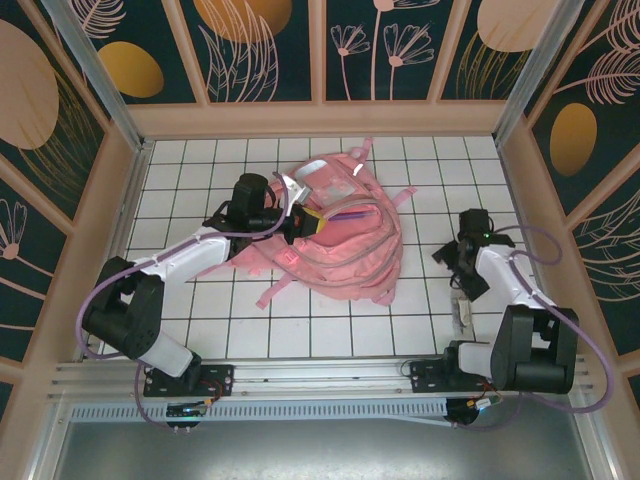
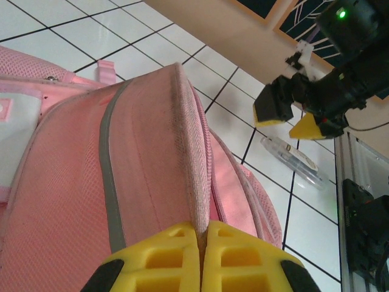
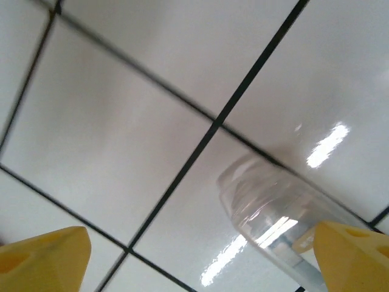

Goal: Pack the student bag

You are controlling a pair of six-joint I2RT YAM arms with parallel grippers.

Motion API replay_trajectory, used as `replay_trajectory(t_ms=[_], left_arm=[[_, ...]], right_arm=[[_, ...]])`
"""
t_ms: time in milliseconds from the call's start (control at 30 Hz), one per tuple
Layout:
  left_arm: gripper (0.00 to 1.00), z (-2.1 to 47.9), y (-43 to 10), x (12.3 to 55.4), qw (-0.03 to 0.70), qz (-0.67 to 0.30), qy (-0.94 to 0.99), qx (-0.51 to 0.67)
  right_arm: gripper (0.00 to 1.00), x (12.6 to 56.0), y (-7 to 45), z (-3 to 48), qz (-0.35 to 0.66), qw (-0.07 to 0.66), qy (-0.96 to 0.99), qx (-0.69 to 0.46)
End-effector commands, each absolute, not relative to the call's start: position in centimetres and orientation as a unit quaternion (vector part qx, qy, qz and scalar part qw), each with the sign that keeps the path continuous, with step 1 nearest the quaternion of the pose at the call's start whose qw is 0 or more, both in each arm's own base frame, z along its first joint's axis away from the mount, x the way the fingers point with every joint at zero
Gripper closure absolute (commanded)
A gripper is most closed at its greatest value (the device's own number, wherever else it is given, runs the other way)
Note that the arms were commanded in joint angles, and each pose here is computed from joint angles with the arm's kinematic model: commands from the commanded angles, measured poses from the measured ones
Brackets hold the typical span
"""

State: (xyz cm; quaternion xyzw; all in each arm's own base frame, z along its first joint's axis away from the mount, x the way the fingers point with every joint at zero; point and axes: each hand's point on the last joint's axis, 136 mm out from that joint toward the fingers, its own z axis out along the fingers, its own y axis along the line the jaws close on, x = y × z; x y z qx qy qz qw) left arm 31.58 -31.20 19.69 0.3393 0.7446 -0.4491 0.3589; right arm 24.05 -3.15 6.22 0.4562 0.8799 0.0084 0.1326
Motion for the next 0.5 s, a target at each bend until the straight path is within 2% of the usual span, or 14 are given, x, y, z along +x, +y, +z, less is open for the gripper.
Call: replay_trajectory(t_ms=[0, 167, 300, 467], left_arm=[[1.00, 21.9, -32.0, 31.9, 0.391, -0.466, 0.709, 0.356], [1.00, 22.4, -31.8, 31.9, 0.399, -0.463, 0.707, 0.356], [1.00, 22.3, -31.7, 31.4, 0.396, -0.464, 0.709, 0.354], [1.00, 22.0, -31.3, 31.3, 0.399, -0.458, 0.713, 0.350]], right_arm=[[0.01, 19.7, -6.8, 6.6, -0.066, 0.104, 0.834, 0.538], [0.01, 18.1, -4.4, 3.3, 0.018, 0.083, 0.836, 0.542], [0.01, 17.4, -3.7, 2.6, 0.014, 0.065, 0.840, 0.538], [0.08, 17.8, -0.5, 1.3, 0.051, 0.041, 0.868, 0.492]])
